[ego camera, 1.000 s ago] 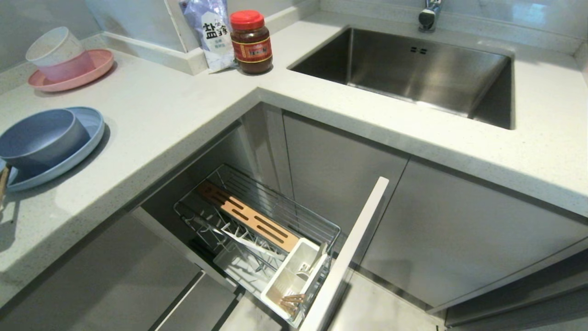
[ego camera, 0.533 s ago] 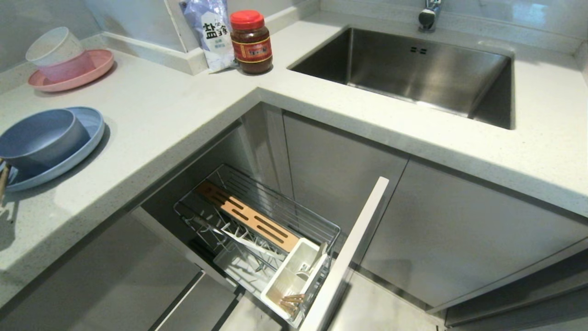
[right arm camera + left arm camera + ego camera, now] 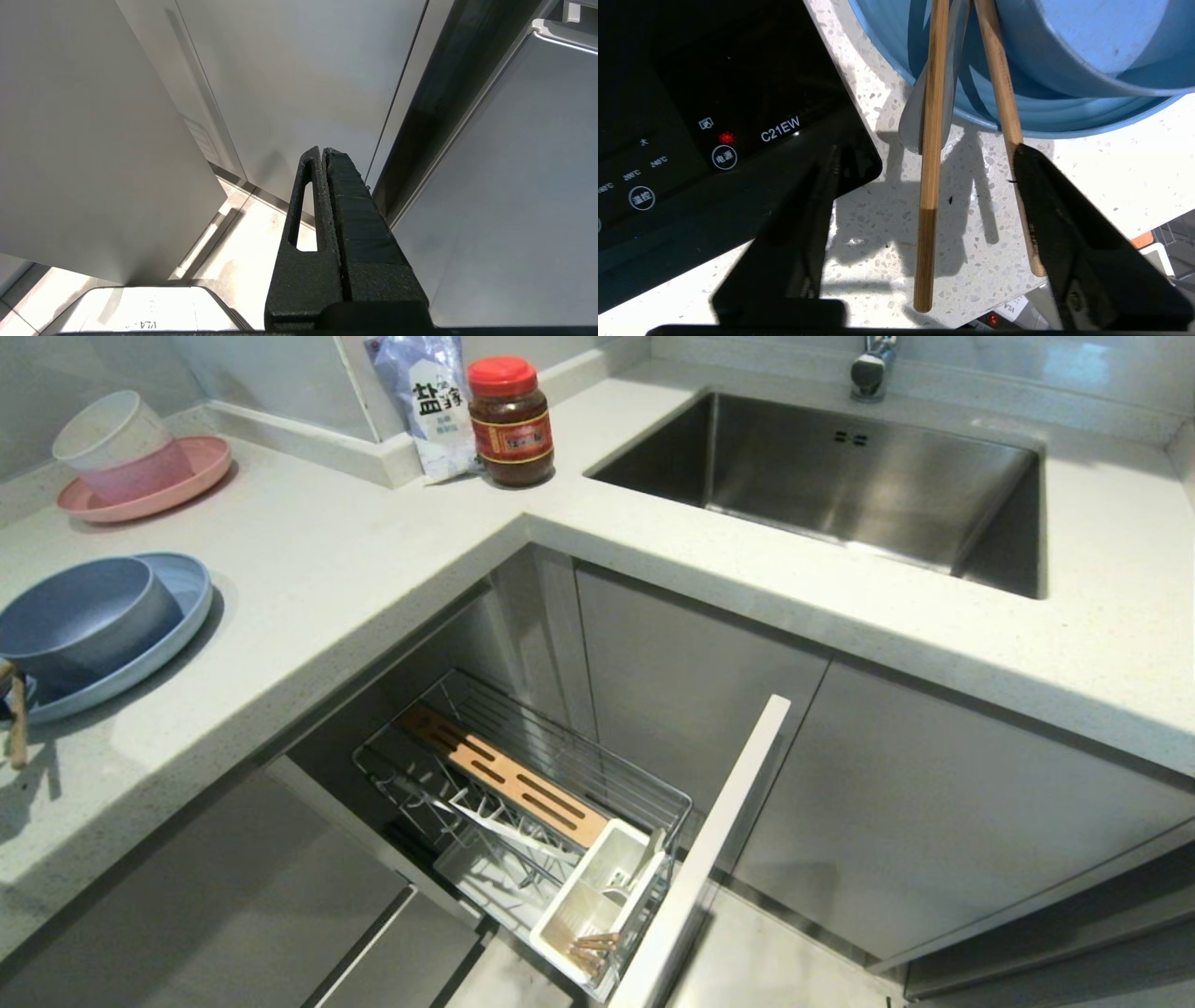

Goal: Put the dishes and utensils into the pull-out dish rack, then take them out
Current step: Take the chopsticks out of the cupboard

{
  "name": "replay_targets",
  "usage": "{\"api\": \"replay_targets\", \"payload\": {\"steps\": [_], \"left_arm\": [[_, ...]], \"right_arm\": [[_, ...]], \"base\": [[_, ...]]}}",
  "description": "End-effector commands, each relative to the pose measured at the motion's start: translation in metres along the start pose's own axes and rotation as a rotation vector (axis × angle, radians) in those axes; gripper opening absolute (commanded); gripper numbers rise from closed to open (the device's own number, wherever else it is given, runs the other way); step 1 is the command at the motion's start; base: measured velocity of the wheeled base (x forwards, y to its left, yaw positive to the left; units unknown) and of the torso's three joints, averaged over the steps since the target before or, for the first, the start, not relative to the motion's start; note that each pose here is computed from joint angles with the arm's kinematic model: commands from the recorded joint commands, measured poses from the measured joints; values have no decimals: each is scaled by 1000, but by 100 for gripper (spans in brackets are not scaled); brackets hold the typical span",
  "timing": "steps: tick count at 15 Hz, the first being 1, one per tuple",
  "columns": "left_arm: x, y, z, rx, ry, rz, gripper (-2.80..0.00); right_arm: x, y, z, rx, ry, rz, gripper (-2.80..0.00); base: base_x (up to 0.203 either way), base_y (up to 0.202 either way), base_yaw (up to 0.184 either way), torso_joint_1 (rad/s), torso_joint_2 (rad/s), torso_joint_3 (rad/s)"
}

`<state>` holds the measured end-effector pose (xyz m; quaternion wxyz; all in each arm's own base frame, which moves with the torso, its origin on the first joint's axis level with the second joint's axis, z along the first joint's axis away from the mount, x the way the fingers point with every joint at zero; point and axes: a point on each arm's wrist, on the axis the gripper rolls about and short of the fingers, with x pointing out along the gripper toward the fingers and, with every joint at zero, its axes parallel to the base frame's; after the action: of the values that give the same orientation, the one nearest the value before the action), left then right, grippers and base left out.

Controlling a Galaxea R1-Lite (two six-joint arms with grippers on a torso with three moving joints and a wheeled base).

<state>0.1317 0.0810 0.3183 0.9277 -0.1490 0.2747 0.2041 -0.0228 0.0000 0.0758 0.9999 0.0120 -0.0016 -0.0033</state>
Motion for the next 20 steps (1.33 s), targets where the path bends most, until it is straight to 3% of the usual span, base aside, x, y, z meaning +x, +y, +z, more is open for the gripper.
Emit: {"api": "replay_targets", "payload": {"steps": [1,6,9,10,13,16,18,20], "left_arm": [[-4,-1,1,0,-15,1,0],[-17,-3,8,5,-71,29,0],[-35,-5,18,8,-163,84,0],[-40,-6,20,5,-188,103,-280],[-69,-13,39,-28,-356,116,-280],[-97,-21,56,-56,-507,72,-280],[-115,-30,67,-130,-601,-31,-280],[-125,-41,74,-233,-648,-177,-280]], "right_arm": [[0,0,0,0,-3,1,-280],[0,0,0,0,-3,-1,-280],[0,0,0,0,-3,0,-280],[0,0,0,0,-3,0,-280],[0,0,0,0,-3,0,-280],[0,0,0,0,-3,0,-280],[0,0,0,0,-3,-1,-280],[0,0,0,0,-3,-1,-280]], "base": [[0,0,0,0,0,0],[0,0,0,0,0,0],[0,0,0,0,0,0],[0,0,0,0,0,0],[0,0,0,0,0,0],[0,0,0,0,0,0],[0,0,0,0,0,0],[0,0,0,0,0,0]]}}
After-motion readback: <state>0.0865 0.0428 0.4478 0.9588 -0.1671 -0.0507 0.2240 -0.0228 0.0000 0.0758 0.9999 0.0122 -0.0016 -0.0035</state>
